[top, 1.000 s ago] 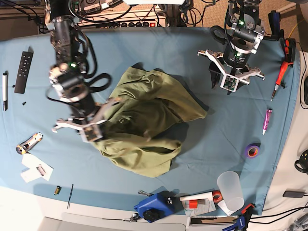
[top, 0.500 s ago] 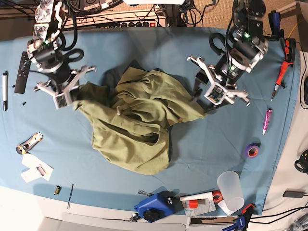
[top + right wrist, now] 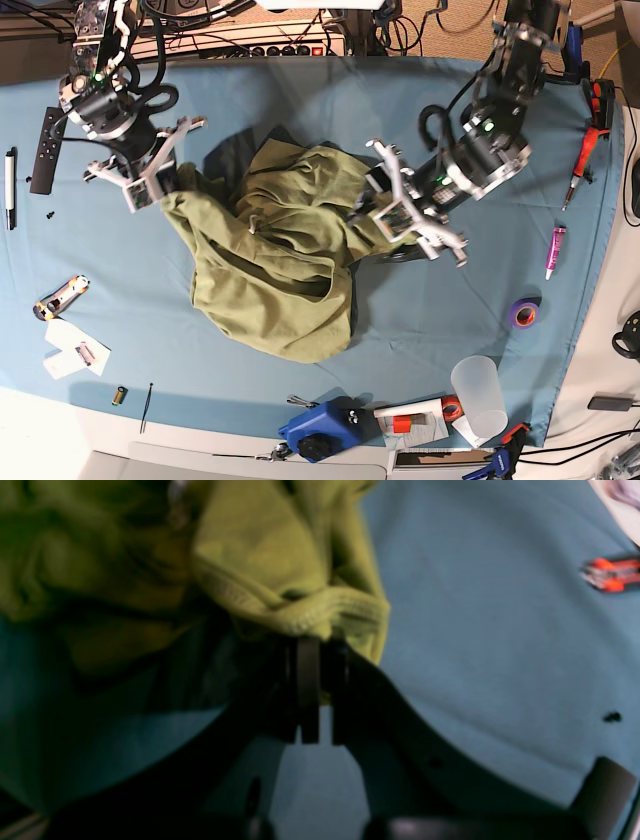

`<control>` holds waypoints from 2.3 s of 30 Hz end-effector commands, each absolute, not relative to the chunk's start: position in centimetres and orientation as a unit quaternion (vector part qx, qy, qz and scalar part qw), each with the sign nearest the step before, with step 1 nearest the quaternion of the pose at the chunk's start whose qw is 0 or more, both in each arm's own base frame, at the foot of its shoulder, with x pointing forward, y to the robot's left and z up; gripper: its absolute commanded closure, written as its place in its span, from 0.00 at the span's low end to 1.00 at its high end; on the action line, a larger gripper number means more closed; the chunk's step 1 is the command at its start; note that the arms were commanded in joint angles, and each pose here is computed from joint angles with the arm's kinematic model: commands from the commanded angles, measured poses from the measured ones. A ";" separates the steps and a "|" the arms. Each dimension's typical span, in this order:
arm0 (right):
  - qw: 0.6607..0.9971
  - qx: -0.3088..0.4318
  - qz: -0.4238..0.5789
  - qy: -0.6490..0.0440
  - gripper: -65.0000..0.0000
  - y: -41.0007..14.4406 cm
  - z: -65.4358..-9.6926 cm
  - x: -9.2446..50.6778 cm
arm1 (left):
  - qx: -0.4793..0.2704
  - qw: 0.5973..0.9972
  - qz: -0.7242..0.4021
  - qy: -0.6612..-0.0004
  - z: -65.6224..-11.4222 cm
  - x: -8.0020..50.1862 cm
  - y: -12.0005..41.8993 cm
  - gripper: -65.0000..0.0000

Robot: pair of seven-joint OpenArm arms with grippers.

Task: Layout the t-shirt on the table in an organized manner, then fold the t-shirt properly
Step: 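Reach the left gripper into the t-shirt and pinch a fold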

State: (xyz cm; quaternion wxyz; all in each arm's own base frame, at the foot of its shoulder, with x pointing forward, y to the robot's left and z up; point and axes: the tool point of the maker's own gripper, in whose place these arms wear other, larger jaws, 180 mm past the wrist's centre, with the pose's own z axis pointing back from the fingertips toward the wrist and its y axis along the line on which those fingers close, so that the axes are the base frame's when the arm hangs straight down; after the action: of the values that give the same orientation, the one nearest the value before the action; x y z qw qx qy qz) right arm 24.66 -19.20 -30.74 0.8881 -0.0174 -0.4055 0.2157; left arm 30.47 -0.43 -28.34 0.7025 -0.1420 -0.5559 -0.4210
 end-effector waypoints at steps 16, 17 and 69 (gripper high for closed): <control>0.871 0.026 0.245 -0.424 1.00 -17.3 -29.7 24.5 | -0.106 0.691 -0.490 -0.521 -30.8 37.0 -3.4 0.41; 0.871 0.026 0.245 -0.424 1.00 -17.3 -29.7 24.5 | -0.103 0.692 -0.491 -0.519 -31.0 37.3 -3.3 0.42; 0.816 -0.012 0.227 -0.532 1.00 -17.9 -24.4 29.4 | 0.055 0.830 -0.329 -0.447 -29.4 45.2 1.7 1.00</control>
State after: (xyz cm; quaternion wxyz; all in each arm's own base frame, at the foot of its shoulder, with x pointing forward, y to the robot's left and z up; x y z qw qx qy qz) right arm 29.11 -17.94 -25.65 0.8289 -0.0086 -0.5131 0.2228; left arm 44.12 1.93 -31.56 0.8432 0.0511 -0.4192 -0.3325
